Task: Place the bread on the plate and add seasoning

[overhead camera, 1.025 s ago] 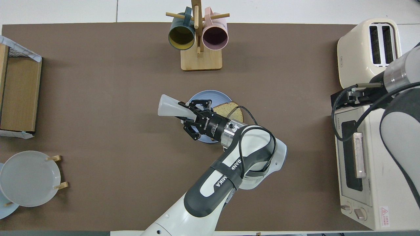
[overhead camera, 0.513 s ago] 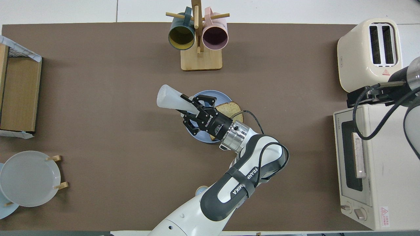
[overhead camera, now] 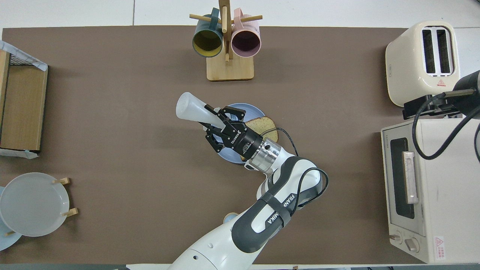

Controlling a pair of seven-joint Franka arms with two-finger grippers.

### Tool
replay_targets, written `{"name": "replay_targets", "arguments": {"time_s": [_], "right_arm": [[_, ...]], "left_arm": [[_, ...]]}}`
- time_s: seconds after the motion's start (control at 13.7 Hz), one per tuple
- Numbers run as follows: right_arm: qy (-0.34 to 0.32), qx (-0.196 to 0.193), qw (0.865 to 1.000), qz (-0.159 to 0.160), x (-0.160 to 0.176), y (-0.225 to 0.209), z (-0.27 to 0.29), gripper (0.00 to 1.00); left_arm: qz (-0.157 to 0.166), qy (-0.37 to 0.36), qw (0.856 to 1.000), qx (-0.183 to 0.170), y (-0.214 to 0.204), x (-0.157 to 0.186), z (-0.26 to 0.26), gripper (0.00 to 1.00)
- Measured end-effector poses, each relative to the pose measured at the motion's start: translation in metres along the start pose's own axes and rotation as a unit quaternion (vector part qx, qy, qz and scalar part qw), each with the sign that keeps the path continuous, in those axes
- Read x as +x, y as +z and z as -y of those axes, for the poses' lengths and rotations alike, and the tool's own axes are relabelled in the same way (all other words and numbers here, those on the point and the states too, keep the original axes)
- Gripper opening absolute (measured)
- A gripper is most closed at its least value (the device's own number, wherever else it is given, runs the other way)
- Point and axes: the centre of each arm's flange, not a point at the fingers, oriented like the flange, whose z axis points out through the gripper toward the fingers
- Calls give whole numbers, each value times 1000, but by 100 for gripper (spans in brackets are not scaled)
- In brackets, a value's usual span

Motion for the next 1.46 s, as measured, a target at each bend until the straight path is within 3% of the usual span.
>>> {"name": "replay_targets", "arguments": {"time_s": [0.66,1.17,1.46], "right_arm": [[5,3,1000,16,-2,5,-5,100],[4,5,1000,17,-2,5,-4,100],[4,5,1000,17,-2,5,-4,100]], "left_arm": [[-8,-6,999,32,-34,-8,-2,41],[0,9,1000,-13,48,14,2,41],[-10,6,1000,-2,27,10,3,41]]}}
